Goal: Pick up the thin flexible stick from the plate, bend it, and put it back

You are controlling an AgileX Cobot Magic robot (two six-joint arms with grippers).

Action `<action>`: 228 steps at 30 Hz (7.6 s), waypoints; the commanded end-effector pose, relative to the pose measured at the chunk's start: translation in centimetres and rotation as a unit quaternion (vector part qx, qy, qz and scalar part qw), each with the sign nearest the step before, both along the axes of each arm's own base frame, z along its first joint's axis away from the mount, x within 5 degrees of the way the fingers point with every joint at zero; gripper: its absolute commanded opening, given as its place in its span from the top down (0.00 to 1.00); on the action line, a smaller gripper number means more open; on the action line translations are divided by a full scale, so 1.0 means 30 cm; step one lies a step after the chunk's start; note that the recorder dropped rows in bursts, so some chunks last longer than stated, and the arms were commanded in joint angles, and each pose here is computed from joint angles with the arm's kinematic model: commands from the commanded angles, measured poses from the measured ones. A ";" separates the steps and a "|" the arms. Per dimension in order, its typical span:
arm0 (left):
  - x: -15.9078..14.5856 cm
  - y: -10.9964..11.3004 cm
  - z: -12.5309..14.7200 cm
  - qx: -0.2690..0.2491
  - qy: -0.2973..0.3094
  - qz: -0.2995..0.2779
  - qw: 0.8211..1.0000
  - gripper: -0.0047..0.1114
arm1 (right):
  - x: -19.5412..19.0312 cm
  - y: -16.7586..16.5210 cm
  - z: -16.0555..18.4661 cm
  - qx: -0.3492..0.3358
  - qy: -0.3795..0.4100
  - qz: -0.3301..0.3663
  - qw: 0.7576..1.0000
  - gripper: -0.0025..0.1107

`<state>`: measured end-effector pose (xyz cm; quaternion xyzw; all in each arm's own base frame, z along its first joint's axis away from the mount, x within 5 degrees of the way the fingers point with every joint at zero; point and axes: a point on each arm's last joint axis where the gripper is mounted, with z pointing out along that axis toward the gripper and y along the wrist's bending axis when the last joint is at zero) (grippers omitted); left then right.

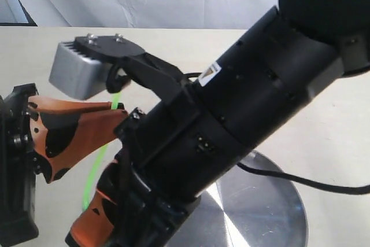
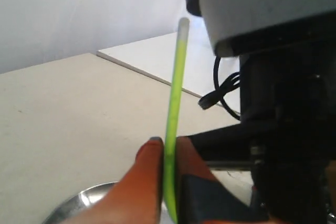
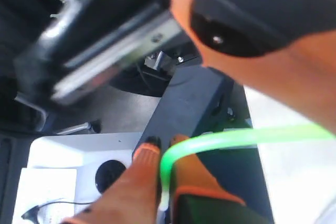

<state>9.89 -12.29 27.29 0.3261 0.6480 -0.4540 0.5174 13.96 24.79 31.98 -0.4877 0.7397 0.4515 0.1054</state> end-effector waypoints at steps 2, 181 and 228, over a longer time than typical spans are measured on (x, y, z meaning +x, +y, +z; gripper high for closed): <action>0.059 0.025 -0.051 0.104 -0.042 0.080 0.990 0.96 | -0.090 -0.039 0.105 0.054 0.025 0.042 0.997 0.98; -0.142 0.413 -0.253 -0.094 0.089 0.548 0.826 0.96 | -0.280 -0.805 -0.413 0.031 -0.398 -0.637 0.660 0.98; -0.142 0.413 -0.253 -0.094 0.089 0.548 0.826 0.96 | -0.280 -0.805 -0.412 0.033 -0.398 -0.637 0.659 0.98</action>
